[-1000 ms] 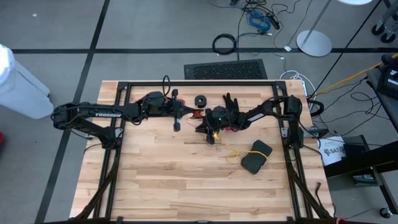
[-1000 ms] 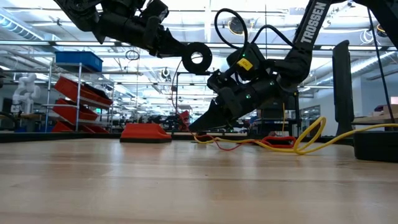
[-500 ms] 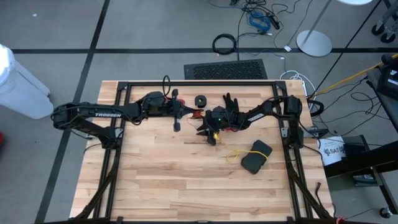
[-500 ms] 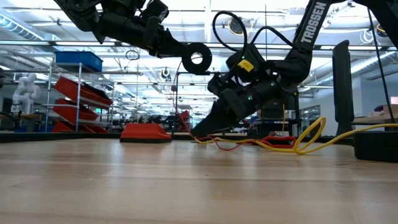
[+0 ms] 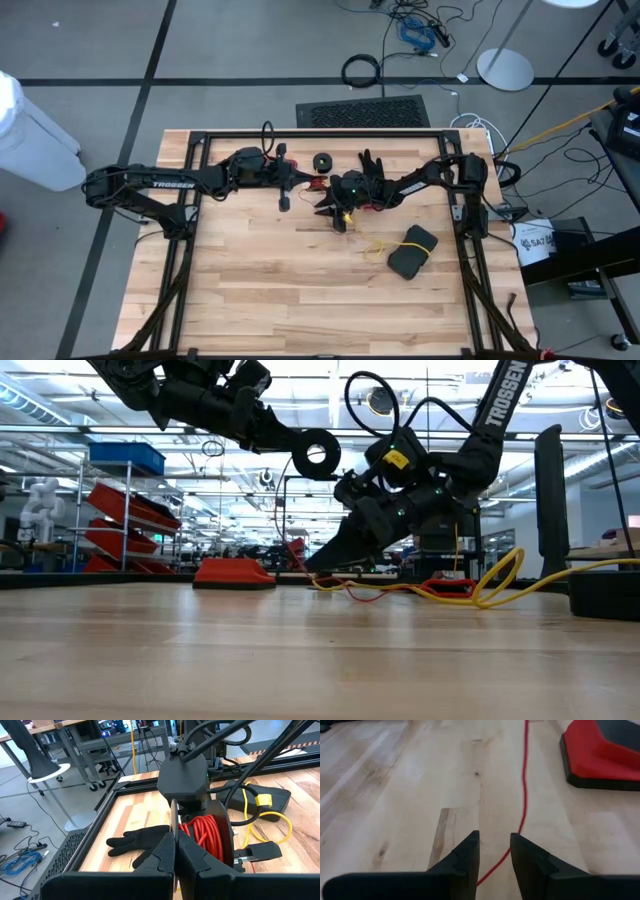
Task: Coil cords
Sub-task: Coil the red wire onto spool
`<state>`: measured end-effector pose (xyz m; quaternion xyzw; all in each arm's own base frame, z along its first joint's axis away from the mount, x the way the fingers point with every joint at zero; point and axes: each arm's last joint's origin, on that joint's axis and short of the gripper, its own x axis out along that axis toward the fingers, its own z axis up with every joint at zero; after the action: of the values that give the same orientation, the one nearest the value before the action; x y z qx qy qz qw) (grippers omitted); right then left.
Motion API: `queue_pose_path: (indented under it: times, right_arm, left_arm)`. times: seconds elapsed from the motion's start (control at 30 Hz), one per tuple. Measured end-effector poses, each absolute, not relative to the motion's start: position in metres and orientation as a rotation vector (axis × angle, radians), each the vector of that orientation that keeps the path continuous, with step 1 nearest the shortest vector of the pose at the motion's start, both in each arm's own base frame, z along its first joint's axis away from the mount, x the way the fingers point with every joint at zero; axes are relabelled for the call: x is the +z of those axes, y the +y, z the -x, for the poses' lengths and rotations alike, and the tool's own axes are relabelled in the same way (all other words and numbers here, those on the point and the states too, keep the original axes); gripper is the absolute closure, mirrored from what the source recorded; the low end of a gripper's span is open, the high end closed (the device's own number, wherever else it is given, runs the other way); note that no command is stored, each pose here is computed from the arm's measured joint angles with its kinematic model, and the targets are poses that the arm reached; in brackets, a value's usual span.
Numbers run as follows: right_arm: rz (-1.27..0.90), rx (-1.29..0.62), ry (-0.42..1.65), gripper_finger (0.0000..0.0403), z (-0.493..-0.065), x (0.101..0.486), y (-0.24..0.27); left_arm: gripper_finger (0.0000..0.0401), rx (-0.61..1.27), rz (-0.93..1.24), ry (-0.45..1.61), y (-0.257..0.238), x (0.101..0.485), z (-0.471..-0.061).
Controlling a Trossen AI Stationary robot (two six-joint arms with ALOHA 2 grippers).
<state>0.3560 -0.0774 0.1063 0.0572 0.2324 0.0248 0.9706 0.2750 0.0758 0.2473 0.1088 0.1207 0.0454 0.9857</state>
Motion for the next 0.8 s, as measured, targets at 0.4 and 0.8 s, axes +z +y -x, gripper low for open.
queue_pose_path:
  times: [0.4, 0.8]
  right_arm:
    - [-0.077, 0.000, 0.478, 0.0306, -0.355, 0.107, -0.081]
    - [-0.101, -0.005, 0.484, 0.0306, -0.359, 0.085, -0.084]
  left_arm:
    - [0.0395, 0.092, -0.220, 0.242, 0.076, 0.247, -0.275]
    - [0.0395, 0.091, -0.222, 0.240, 0.076, 0.248, -0.275]
